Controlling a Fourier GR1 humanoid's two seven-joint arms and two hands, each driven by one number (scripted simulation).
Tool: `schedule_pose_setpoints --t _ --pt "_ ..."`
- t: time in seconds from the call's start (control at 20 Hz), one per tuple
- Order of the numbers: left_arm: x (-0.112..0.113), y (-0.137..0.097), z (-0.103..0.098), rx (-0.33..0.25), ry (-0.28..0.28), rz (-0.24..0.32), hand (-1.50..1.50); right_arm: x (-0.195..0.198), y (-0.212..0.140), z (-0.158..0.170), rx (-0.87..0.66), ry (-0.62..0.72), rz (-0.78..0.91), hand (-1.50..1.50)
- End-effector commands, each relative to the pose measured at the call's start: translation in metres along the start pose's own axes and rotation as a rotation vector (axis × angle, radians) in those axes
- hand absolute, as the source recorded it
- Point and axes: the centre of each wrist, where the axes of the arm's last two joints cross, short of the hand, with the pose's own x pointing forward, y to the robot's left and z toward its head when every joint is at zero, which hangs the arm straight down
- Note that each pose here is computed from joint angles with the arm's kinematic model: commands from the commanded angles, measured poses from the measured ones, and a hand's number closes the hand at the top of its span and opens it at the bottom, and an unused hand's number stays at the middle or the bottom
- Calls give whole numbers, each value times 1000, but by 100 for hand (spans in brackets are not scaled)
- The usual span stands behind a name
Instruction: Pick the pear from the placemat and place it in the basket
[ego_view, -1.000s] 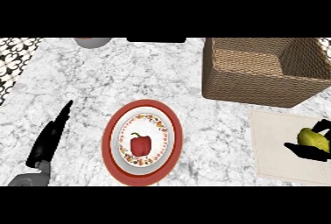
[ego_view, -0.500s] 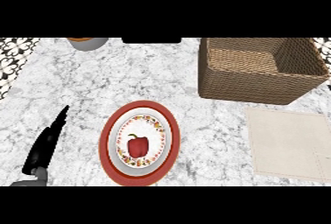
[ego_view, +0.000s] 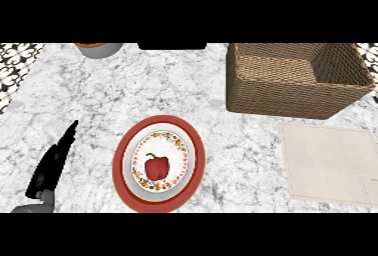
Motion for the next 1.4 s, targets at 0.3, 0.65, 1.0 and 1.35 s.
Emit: schedule_pose_setpoints --t 0.3,0.65,1.0,1.35 --pt "14 -13 1 -10 -37 -9 0 58 -42 -26 70 -10 -138 150" --pt "-1 7 -13 -8 -10 -7 0 88 -23 -50 152 -17 -208 150" --pt "-8 8 -6 -36 -6 -7 0 124 20 -73 228 -29 -195 150" --pt "6 -14 -4 -26 -32 -8 0 140 70 -89 255 21 -119 150"
